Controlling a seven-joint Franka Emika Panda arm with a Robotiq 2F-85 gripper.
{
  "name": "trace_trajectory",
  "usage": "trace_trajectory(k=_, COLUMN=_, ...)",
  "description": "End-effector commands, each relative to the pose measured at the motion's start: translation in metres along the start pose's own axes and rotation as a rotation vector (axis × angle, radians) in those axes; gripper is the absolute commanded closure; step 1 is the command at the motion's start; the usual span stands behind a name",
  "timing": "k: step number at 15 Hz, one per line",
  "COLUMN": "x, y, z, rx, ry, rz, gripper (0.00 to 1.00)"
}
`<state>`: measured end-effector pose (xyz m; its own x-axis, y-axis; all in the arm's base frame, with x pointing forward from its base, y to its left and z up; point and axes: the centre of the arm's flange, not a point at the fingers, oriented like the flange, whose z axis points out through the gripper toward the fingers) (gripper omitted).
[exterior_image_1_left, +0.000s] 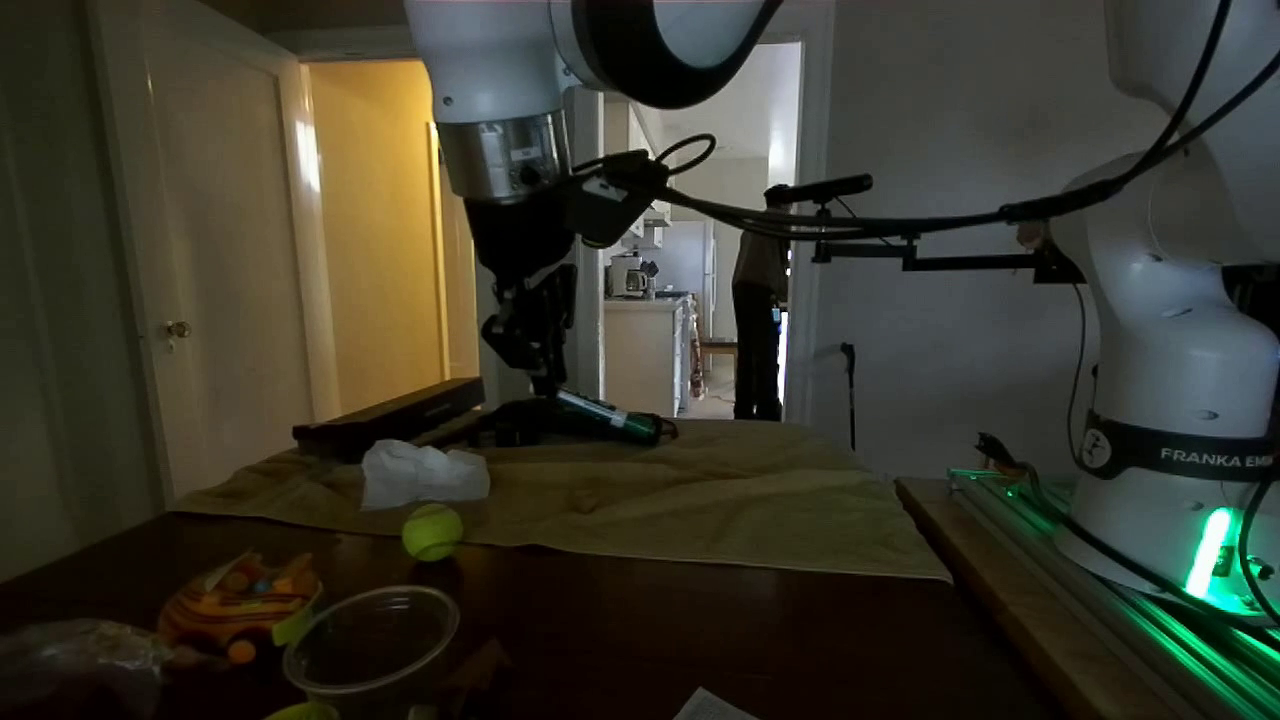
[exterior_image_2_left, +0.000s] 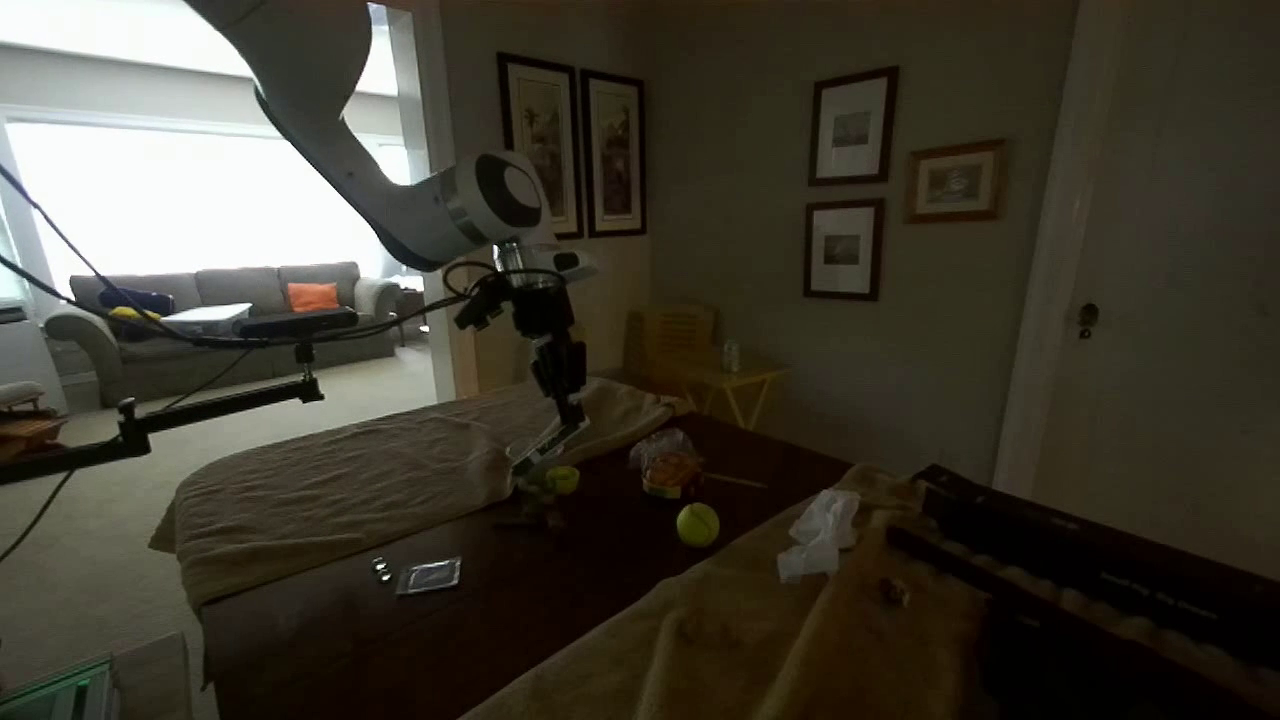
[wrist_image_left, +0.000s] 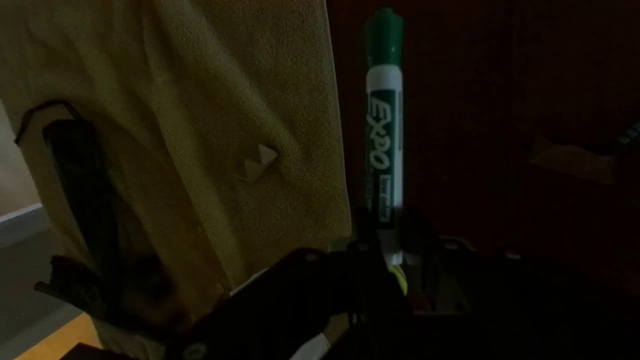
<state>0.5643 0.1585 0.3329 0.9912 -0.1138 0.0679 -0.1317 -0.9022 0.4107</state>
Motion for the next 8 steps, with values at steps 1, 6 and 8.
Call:
trace_trajectory(k=1, x=0.017, y=-0.023, z=-0.012, rx=-0.107, ry=0.016, rz=0.023, gripper=0.95)
trace_trajectory(k=6, x=0.059, y=-0.034, z=-0.024, rx=-0.204, ry=0.067, rz=-0.02, gripper=0.95)
trace_trajectory(k=8, x=0.076, y=-0.045, z=-0.025, rx=-0.199, ry=0.084, rz=-0.033, gripper=0.95)
